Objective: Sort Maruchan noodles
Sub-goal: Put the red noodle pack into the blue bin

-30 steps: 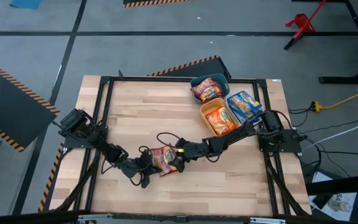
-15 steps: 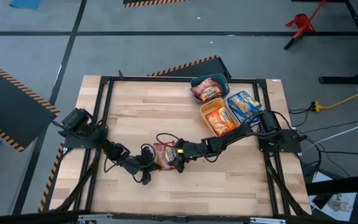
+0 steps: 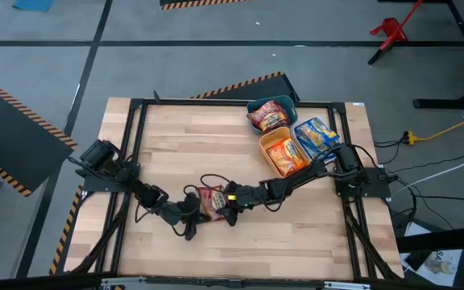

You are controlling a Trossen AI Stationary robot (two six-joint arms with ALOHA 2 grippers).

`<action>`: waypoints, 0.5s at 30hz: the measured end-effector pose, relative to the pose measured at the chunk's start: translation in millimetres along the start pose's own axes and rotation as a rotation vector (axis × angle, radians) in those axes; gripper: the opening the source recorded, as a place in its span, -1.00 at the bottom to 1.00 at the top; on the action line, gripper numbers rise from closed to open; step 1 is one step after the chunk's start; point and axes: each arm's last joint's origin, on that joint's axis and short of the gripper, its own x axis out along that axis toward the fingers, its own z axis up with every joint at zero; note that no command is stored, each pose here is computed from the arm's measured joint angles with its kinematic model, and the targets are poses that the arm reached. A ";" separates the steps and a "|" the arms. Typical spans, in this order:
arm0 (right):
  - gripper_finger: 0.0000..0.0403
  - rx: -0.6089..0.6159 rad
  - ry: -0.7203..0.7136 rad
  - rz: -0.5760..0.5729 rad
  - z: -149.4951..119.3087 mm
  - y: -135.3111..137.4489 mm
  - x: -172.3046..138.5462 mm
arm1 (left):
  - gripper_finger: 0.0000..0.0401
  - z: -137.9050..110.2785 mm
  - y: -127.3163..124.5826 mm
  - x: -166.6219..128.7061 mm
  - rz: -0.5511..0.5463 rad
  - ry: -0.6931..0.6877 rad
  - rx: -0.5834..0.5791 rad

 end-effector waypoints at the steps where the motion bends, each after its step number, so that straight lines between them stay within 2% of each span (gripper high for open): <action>1: -0.40 0.001 0.001 0.001 0.0 -0.1 0.1 | -1.00 0.1 -0.7 -0.1 -0.010 0.006 -0.012; 7: -0.48 0.020 -0.006 0.009 1.1 0.4 0.0 | -1.00 5.6 -10.6 -9.1 -0.089 0.047 -0.054; 12: -0.44 0.146 -0.049 -0.010 5.4 -2.3 0.0 | -1.00 19.6 -19.3 -23.5 -0.113 0.038 -0.065; 15: -0.44 0.206 -0.097 0.018 13.7 -2.1 -1.1 | -1.00 30.9 -23.5 -34.6 -0.118 0.019 -0.070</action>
